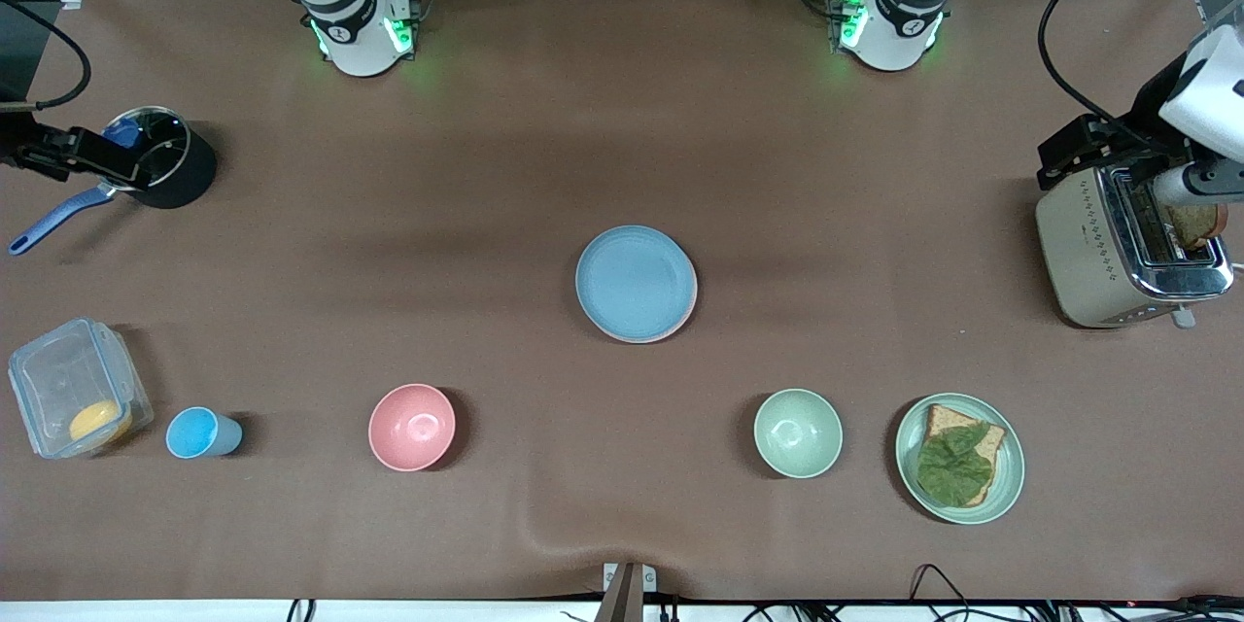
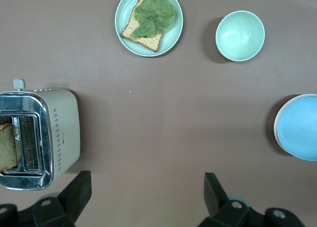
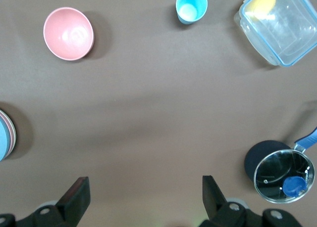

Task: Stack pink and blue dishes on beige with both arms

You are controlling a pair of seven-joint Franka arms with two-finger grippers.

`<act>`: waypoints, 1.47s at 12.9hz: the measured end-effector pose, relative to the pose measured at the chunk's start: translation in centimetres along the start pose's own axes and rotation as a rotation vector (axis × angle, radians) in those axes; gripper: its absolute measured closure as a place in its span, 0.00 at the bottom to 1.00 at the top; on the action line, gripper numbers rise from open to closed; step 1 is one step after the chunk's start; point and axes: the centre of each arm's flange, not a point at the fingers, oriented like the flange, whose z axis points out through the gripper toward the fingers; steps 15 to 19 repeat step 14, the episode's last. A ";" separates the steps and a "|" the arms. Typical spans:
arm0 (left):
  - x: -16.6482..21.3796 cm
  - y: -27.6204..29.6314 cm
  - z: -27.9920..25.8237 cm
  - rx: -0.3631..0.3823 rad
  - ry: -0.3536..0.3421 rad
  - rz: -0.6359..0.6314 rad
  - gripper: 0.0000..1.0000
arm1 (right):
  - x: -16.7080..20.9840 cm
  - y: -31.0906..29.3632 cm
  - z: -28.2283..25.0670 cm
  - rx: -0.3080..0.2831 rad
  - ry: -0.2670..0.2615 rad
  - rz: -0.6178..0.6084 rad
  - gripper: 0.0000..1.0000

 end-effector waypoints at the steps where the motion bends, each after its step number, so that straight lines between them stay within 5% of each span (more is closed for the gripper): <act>1: -0.2 0.0 -0.3 -0.001 0.002 0.001 0.00 | 0.1 -0.1 0.0 0.000 0.005 0.000 0.00; 19: -0.6 0.8 -0.1 -0.001 -0.019 0.003 0.00 | 0.2 -0.2 0.0 -0.001 0.016 0.004 0.00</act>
